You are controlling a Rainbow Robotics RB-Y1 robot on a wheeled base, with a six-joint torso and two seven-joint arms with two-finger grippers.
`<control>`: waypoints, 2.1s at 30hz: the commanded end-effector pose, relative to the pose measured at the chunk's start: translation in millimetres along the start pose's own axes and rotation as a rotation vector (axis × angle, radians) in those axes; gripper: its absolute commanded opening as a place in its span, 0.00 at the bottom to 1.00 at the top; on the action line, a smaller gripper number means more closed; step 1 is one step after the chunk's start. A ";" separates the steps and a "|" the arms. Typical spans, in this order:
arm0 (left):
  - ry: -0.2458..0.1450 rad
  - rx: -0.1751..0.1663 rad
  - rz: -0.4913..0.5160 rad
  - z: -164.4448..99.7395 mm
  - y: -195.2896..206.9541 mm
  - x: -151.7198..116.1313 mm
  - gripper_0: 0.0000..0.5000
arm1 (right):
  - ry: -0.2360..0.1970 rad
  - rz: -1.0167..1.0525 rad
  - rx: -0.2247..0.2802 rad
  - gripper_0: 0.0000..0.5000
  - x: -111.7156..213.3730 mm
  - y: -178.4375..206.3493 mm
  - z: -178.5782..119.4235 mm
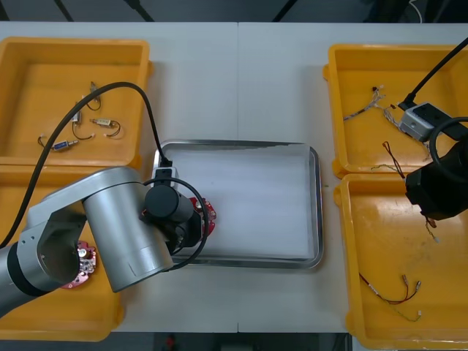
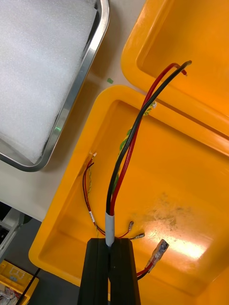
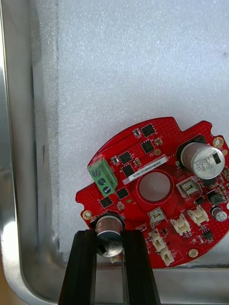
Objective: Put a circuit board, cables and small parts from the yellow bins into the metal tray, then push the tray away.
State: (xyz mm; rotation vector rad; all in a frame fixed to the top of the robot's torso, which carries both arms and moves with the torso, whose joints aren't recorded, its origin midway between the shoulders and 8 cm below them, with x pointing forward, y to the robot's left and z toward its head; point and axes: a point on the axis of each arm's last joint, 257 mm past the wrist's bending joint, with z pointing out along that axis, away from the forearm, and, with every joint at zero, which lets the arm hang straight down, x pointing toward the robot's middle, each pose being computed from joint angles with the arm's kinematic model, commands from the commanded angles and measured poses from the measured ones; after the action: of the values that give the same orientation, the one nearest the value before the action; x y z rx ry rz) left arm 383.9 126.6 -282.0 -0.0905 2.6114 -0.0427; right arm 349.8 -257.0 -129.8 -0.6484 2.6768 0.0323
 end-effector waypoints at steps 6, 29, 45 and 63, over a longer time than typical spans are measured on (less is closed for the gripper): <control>-0.042 0.017 0.010 -5.6 -11.7 -10.4 0.54 | -0.003 -0.047 0.037 0.00 -0.2 -4.7 -8.9; -0.013 0.029 0.025 -99.5 26.4 -60.8 1.00 | -0.003 -0.047 0.037 0.00 -0.2 -4.7 -8.9; 0.024 0.048 -0.110 -151.3 77.9 -133.6 1.00 | 0.048 -0.066 0.047 0.00 12.5 -6.2 -1.8; 0.010 -0.060 -0.444 -150.1 186.5 -199.5 1.00 | 0.015 -0.493 0.072 0.00 3.4 64.1 5.5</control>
State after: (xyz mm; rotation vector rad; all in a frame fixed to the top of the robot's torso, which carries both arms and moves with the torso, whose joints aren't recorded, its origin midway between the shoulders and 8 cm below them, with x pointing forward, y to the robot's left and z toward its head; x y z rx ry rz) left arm 451.3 299.4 -94.2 -0.6687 2.6369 -0.1504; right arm 316.1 -216.4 -148.2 -1.0521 2.5767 -0.1232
